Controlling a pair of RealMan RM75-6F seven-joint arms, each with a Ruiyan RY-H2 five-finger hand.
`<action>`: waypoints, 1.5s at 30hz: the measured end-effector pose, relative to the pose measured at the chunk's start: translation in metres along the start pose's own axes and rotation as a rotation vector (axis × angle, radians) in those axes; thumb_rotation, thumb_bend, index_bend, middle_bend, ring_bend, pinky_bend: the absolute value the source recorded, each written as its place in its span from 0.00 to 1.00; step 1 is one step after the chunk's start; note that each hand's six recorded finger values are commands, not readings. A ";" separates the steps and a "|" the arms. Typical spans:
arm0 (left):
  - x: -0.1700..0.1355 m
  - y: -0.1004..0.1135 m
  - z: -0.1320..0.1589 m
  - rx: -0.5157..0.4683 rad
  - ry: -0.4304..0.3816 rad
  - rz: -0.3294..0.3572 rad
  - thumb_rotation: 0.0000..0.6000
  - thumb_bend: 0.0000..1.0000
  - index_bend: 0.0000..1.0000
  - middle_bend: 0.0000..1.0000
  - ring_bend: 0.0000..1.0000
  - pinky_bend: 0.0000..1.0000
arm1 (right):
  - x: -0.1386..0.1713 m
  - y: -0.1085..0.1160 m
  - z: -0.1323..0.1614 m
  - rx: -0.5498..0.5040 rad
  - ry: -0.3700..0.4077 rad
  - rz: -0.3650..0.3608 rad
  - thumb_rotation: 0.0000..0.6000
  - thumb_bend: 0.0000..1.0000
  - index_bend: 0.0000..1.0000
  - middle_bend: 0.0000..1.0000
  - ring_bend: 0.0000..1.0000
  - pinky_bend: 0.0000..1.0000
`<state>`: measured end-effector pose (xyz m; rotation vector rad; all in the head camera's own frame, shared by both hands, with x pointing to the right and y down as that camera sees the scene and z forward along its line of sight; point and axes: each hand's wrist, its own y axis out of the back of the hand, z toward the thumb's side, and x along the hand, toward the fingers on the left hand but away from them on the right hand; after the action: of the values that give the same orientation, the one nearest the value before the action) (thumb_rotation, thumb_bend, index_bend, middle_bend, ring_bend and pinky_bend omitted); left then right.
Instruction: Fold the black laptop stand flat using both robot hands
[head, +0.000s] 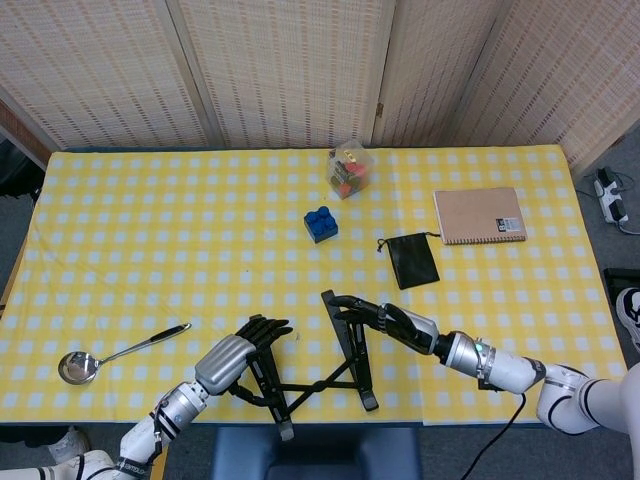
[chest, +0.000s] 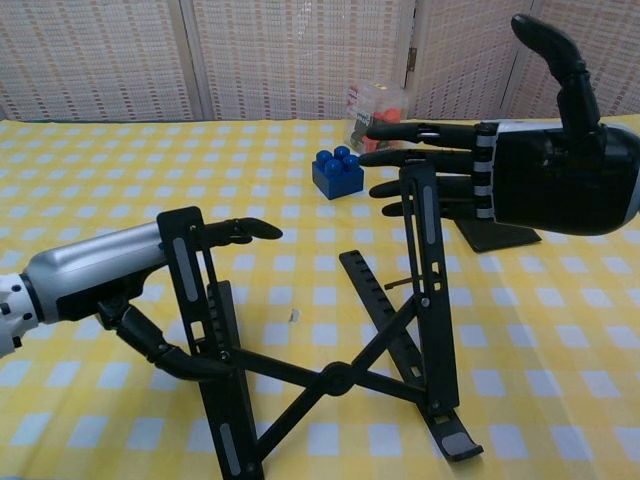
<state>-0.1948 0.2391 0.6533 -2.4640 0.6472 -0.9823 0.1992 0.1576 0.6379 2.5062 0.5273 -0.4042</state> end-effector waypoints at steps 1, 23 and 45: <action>0.002 0.000 -0.001 0.015 0.005 0.004 0.73 0.13 0.00 0.06 0.00 0.00 | 0.000 0.000 0.000 -0.001 0.001 0.000 0.00 0.00 0.00 0.04 0.08 0.00; -0.008 0.032 -0.008 0.338 0.047 0.211 0.74 0.13 0.00 0.06 0.00 0.00 | 0.016 -0.027 0.011 -0.010 0.087 0.073 0.00 0.00 0.00 0.04 0.08 0.00; -0.034 0.051 -0.016 0.272 0.064 0.286 0.82 0.13 0.00 0.06 0.00 0.00 | 0.029 -0.067 0.011 -0.012 0.127 0.152 0.00 0.00 0.00 0.04 0.08 0.00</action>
<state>-0.2419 0.2133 0.6197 -2.0451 0.8024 -0.9668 0.1931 0.2122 0.5880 2.5506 0.3821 -0.1849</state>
